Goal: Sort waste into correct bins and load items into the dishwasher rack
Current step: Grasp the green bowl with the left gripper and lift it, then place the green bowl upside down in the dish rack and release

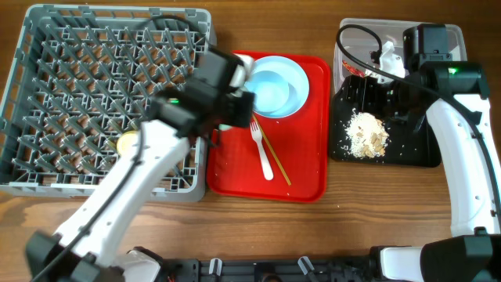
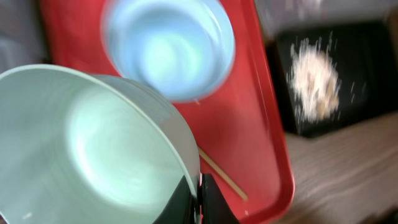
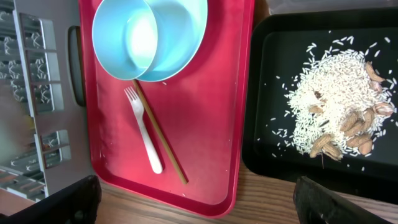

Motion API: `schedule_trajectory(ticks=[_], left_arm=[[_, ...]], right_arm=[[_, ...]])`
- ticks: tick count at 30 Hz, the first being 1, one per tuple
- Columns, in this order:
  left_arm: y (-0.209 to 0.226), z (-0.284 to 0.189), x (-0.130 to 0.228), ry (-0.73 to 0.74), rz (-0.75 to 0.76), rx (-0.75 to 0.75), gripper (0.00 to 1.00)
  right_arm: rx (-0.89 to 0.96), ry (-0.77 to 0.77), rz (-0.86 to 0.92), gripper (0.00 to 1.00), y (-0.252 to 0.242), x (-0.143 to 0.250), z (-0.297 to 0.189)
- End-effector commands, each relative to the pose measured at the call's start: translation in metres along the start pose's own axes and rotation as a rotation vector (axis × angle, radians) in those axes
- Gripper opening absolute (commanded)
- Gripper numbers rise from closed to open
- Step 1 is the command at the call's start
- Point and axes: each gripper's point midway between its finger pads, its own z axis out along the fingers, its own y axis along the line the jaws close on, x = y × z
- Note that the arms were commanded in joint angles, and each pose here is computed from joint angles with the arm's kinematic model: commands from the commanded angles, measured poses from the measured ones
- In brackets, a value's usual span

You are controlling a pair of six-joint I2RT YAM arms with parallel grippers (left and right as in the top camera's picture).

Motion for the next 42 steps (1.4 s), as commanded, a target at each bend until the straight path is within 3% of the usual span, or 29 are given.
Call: schedule_trajectory(ticks=[1,8,14,19,25,26,28,29,34,35,39,42], left_arm=[[0.032,-0.036,-0.031,-0.112,-0.013,0.060,0.04],[0.100,-0.066,-0.064,-0.238,-0.107,0.379,0.04],[0.158,-0.063,-0.075,-0.312,-0.219,0.615,0.04],[0.212,-0.031,-0.062,-0.300,-0.366,0.705,0.04],[0.265,-0.016,-0.040,-0.297,-0.523,0.682,0.05],[0.271,-0.019,-0.037,-0.302,-0.545,0.675,0.25],[0.287,-0.028,-0.028,-0.311,-0.609,0.661,0.42],[0.292,-0.032,-0.024,-0.314,-0.634,0.656,0.56],[0.322,-0.053,-0.003,-0.338,-0.776,0.629,0.88],[0.325,-0.057,-0.001,-0.344,-0.789,0.623,1.00],[0.325,-0.086,-0.004,-0.393,-0.772,0.586,1.00],[0.309,-0.096,-0.009,-0.364,-0.712,0.443,1.00]], right_arm=[[0.008,-0.022,-0.003,1.00,0.001,-0.004,-0.006],[0.008,-0.023,-0.006,1.00,0.001,-0.004,-0.006],[0.008,-0.022,-0.004,1.00,0.000,-0.004,-0.006],[0.008,-0.020,-0.002,1.00,0.000,-0.003,-0.006],[0.008,-0.018,-0.001,1.00,0.000,-0.003,-0.006],[0.009,-0.017,-0.001,1.00,0.000,-0.003,-0.006],[0.008,-0.018,-0.001,1.00,0.000,-0.003,-0.006],[0.008,-0.019,-0.001,1.00,0.000,-0.003,-0.006],[0.009,-0.017,-0.001,1.00,0.000,-0.003,-0.006],[0.008,-0.018,-0.001,1.00,0.000,-0.003,-0.006],[0.008,-0.019,-0.003,1.00,0.000,-0.003,-0.006],[0.008,-0.018,-0.003,1.00,0.000,-0.003,-0.006]])
